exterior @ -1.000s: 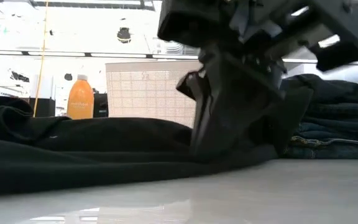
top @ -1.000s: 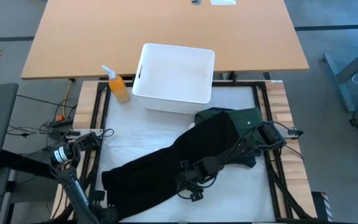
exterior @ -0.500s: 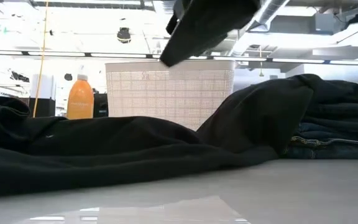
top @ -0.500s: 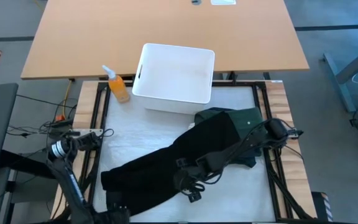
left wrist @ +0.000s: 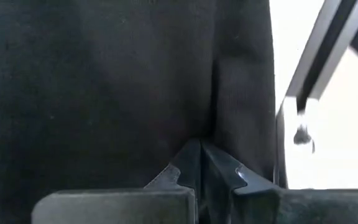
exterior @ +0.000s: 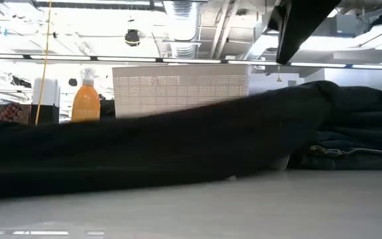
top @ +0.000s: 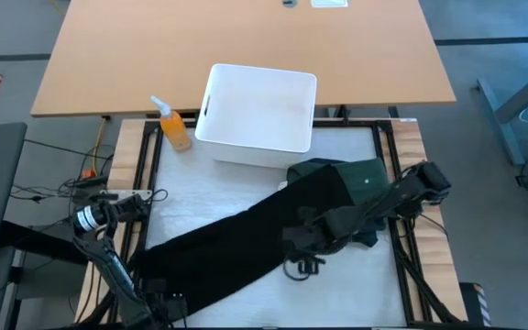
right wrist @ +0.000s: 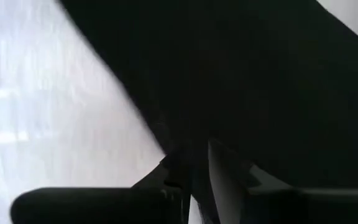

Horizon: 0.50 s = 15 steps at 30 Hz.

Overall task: Fold laundry
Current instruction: Fold the black shirt from the white laundry organizer

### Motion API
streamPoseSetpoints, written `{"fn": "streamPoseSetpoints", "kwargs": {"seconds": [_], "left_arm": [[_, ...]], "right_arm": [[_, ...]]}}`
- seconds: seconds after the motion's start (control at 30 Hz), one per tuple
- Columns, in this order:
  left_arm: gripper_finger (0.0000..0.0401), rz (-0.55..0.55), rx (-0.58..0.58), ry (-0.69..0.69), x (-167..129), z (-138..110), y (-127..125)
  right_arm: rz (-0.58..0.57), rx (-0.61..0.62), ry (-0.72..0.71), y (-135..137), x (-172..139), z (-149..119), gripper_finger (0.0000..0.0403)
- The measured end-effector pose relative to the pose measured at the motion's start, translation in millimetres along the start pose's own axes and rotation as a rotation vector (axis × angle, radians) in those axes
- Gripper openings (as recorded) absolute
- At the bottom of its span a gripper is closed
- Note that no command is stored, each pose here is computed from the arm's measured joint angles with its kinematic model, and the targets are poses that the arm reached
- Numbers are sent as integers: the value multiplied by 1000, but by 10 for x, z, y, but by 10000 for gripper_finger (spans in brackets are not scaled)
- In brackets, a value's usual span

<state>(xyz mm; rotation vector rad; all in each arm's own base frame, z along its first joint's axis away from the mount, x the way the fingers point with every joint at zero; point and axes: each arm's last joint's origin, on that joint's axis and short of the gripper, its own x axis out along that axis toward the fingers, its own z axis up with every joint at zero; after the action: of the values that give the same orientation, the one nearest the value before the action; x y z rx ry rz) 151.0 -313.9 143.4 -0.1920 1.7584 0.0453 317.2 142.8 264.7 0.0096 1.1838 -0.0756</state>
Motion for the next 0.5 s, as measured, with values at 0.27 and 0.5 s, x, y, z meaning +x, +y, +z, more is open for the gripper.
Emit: {"fn": "streamPoseSetpoints", "kwargs": {"seconds": [0.27, 0.5], "left_arm": [[0, -109, 52, 171, 49, -140, -106], [0, -36, 87, -25, -356, -203, -32]], "right_arm": [[24, 58, -114, -171, -27, -271, 92], [160, 21, -336, -151, 47, -208, 120]]}}
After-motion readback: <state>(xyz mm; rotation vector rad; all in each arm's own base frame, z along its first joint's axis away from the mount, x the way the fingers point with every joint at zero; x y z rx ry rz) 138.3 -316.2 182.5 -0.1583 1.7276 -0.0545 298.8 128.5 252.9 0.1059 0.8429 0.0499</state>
